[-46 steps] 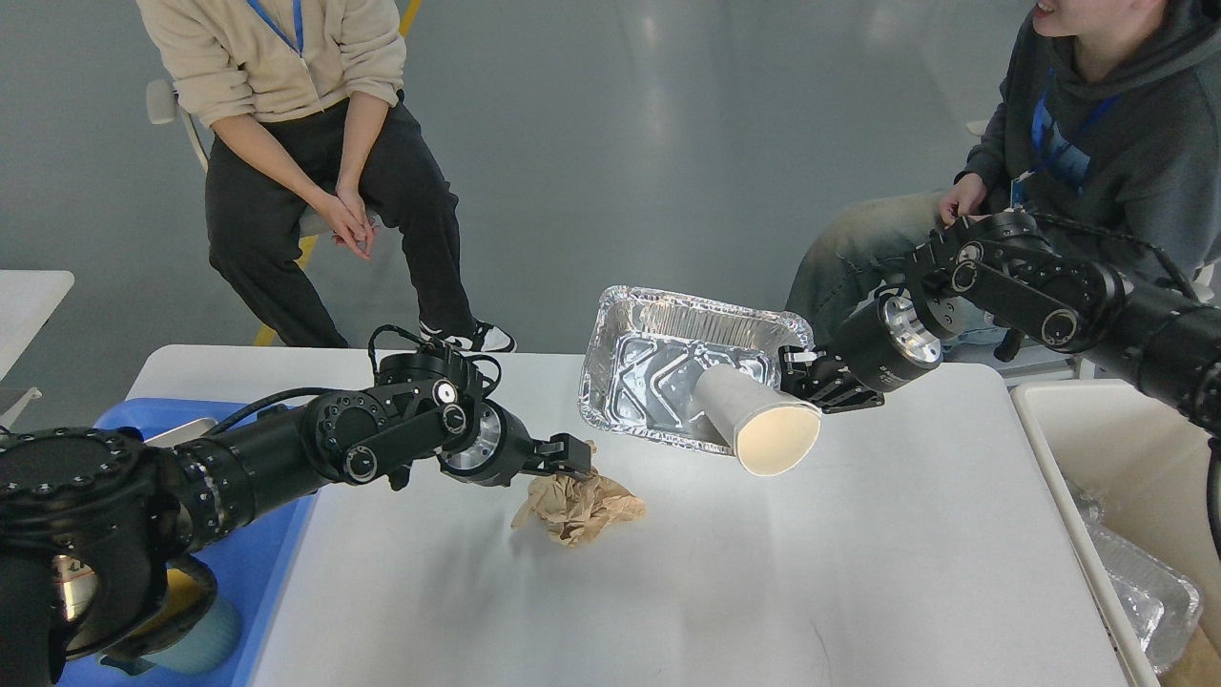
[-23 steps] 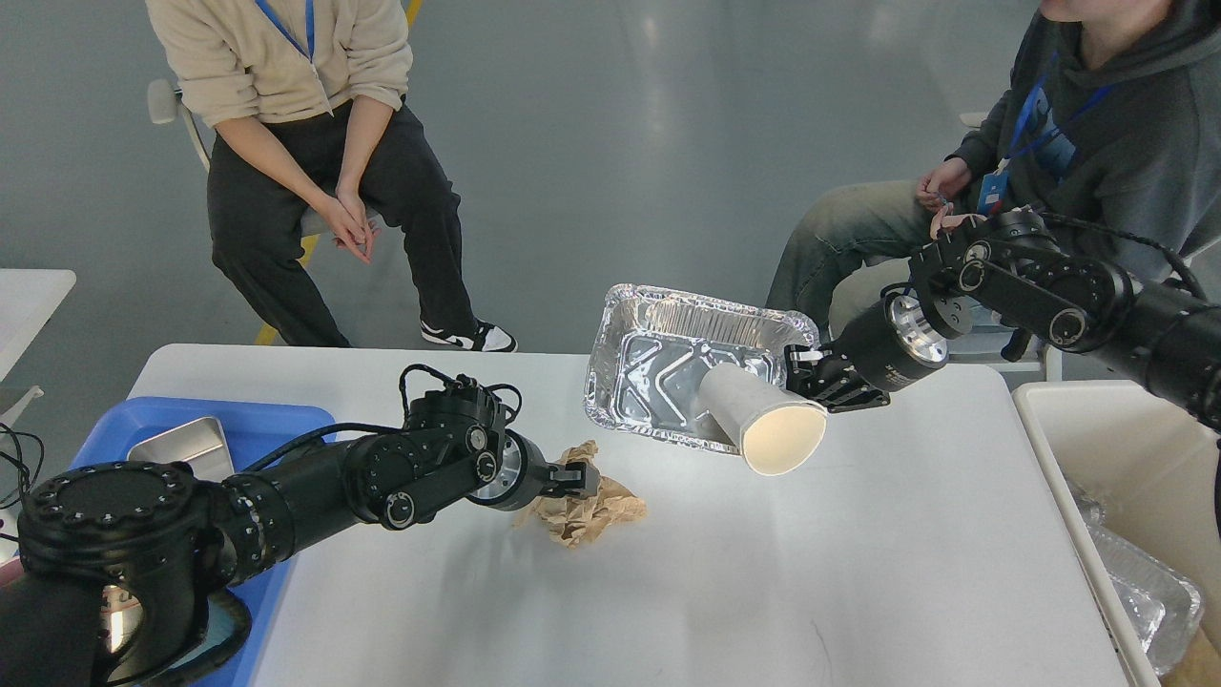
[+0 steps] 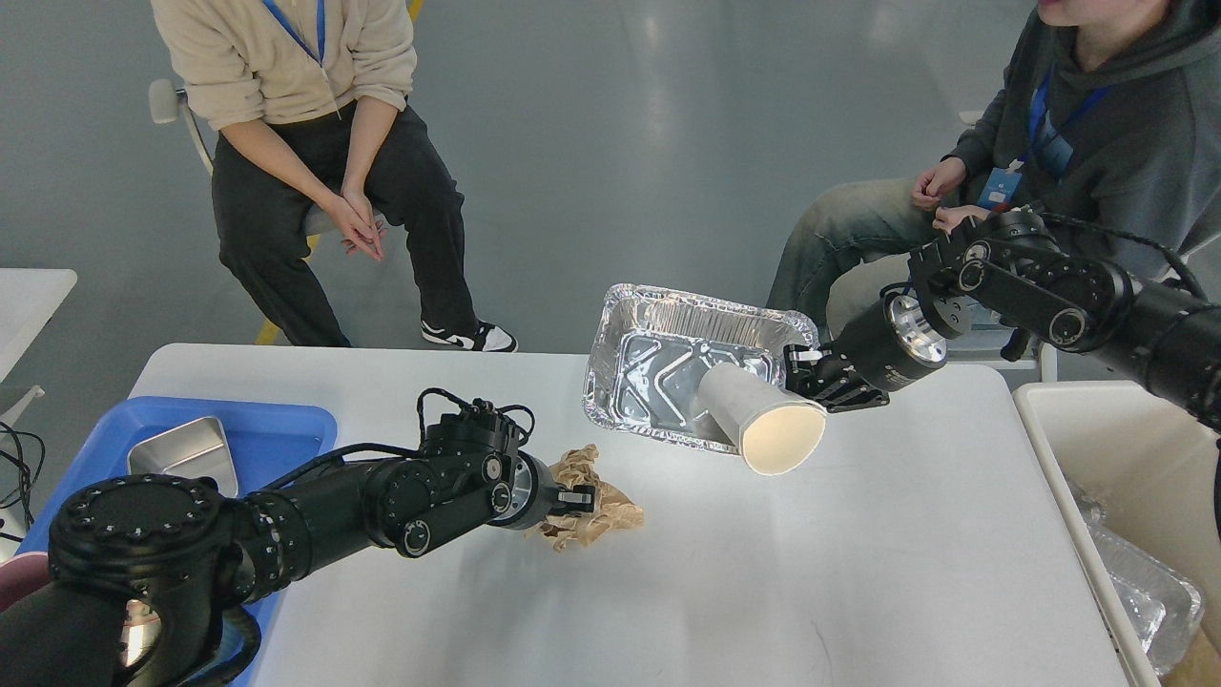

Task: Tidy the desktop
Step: 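Reach the left gripper to the crumpled beige cloth and grasp it, then lift the cloth high with the left gripper, then lower the cloth into the foil tray and open the left gripper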

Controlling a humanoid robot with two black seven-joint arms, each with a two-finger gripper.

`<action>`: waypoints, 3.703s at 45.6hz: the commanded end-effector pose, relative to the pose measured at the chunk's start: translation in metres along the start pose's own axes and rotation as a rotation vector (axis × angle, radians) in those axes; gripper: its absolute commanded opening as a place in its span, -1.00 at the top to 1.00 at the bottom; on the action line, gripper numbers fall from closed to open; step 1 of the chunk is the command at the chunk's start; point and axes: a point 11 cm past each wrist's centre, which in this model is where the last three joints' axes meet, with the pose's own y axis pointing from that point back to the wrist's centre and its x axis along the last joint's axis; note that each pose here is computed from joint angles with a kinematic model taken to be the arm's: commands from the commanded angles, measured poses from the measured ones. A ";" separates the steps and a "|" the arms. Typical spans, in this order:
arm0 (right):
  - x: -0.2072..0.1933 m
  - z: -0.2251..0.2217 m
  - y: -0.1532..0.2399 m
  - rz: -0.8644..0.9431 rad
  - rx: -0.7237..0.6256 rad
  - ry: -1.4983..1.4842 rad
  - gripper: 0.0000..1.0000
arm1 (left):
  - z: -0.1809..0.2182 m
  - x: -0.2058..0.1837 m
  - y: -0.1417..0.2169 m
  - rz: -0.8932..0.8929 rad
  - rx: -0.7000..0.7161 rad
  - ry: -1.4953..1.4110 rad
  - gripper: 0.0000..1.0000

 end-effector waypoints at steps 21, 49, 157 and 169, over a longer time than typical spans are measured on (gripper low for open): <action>-0.002 0.012 -0.003 0.001 -0.021 -0.019 1.00 | -0.082 0.039 0.098 -0.147 -0.018 -0.013 0.97; -0.001 0.026 -0.004 0.007 -0.070 -0.024 1.00 | -0.221 0.134 0.410 0.451 -0.020 0.199 0.95; 0.007 0.015 0.002 0.026 -0.063 -0.002 1.00 | 0.109 0.112 0.134 0.060 -0.310 -0.068 -0.94; 0.007 0.014 0.003 0.026 -0.063 -0.002 1.00 | 0.113 0.120 0.147 0.058 -0.385 -0.009 -0.94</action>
